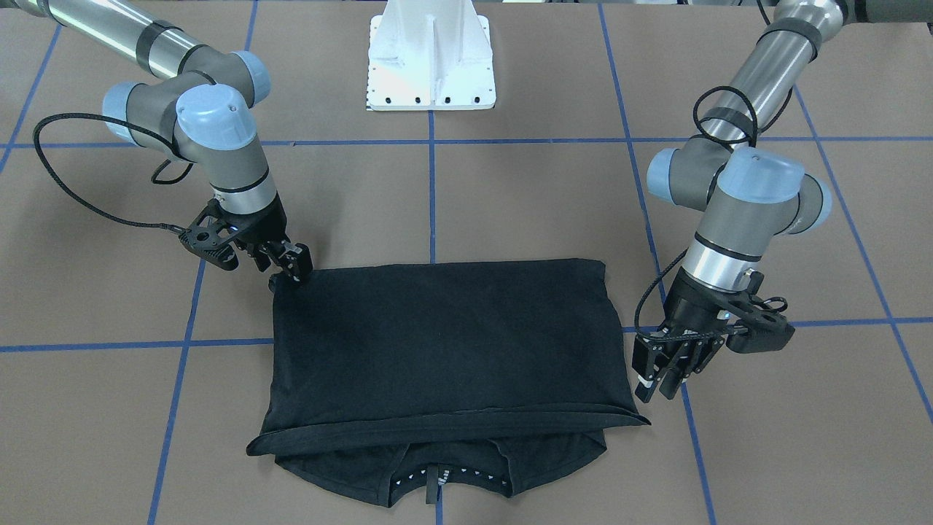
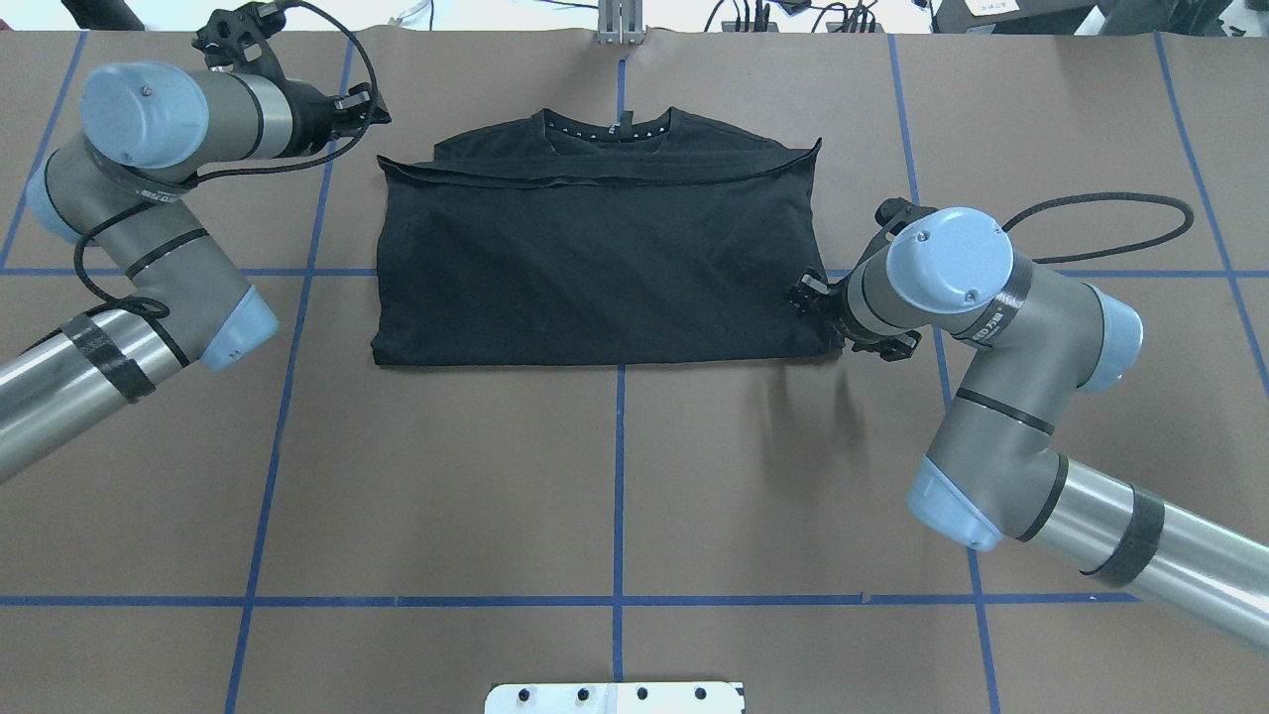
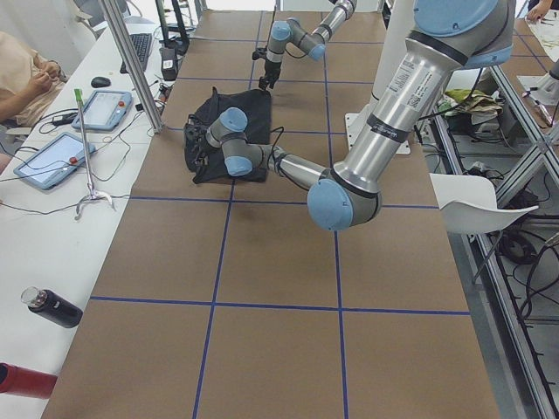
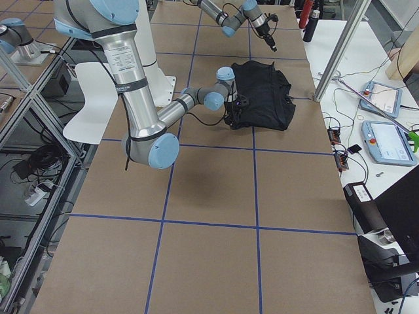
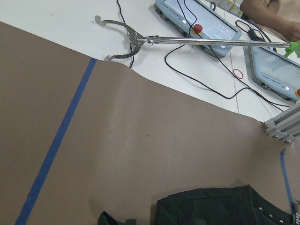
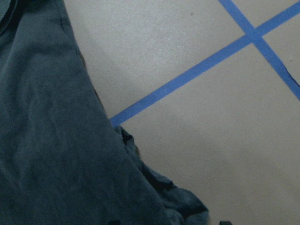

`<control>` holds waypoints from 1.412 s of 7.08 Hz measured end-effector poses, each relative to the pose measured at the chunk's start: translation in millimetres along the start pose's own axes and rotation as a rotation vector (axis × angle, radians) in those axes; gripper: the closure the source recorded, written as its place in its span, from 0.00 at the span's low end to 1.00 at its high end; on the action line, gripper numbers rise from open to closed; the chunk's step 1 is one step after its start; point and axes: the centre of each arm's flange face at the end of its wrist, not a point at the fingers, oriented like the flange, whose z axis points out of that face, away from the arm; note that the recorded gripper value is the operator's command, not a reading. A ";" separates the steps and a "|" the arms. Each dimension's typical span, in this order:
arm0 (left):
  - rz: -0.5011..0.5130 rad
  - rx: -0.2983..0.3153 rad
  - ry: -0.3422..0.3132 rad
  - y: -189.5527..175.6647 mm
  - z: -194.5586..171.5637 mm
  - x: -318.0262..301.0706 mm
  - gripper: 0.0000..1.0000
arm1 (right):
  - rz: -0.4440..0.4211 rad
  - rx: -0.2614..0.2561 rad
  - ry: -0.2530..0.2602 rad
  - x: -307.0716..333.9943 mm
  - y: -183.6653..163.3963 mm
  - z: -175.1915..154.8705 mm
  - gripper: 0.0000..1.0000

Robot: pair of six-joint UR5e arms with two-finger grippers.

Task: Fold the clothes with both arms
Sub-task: 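Move the right gripper to the folded shirt's side edge and grasp it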

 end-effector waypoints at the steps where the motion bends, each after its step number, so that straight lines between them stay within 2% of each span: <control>1: 0.000 0.000 0.001 0.0 -0.7 0.5 0.49 | -0.001 0.000 0.004 -0.4 1.3 2.4 1.00; 4: 0.001 0.001 0.003 -0.2 -1.3 1.7 0.49 | 0.000 -0.003 -0.002 -1.2 1.8 -1.3 1.00; 6: 0.001 0.000 0.005 -0.3 -1.5 2.9 0.49 | 0.013 -0.026 -0.043 10.8 6.7 -31.4 1.00; 7: 0.001 0.000 0.008 -0.5 -2.5 4.7 0.49 | 0.042 -0.072 -0.065 25.4 16.4 -54.5 1.00; 8: 0.003 0.001 0.022 -1.0 -7.4 10.2 0.49 | 0.077 -0.146 -0.090 35.3 39.4 -81.0 1.00; 9: 0.000 0.002 0.045 -1.6 -16.5 19.2 0.49 | 0.103 -0.239 -0.104 38.3 77.6 -102.6 1.00; 10: -0.011 0.004 0.066 -2.0 -24.4 27.5 0.49 | 0.122 -0.359 -0.090 41.9 117.7 -118.8 1.00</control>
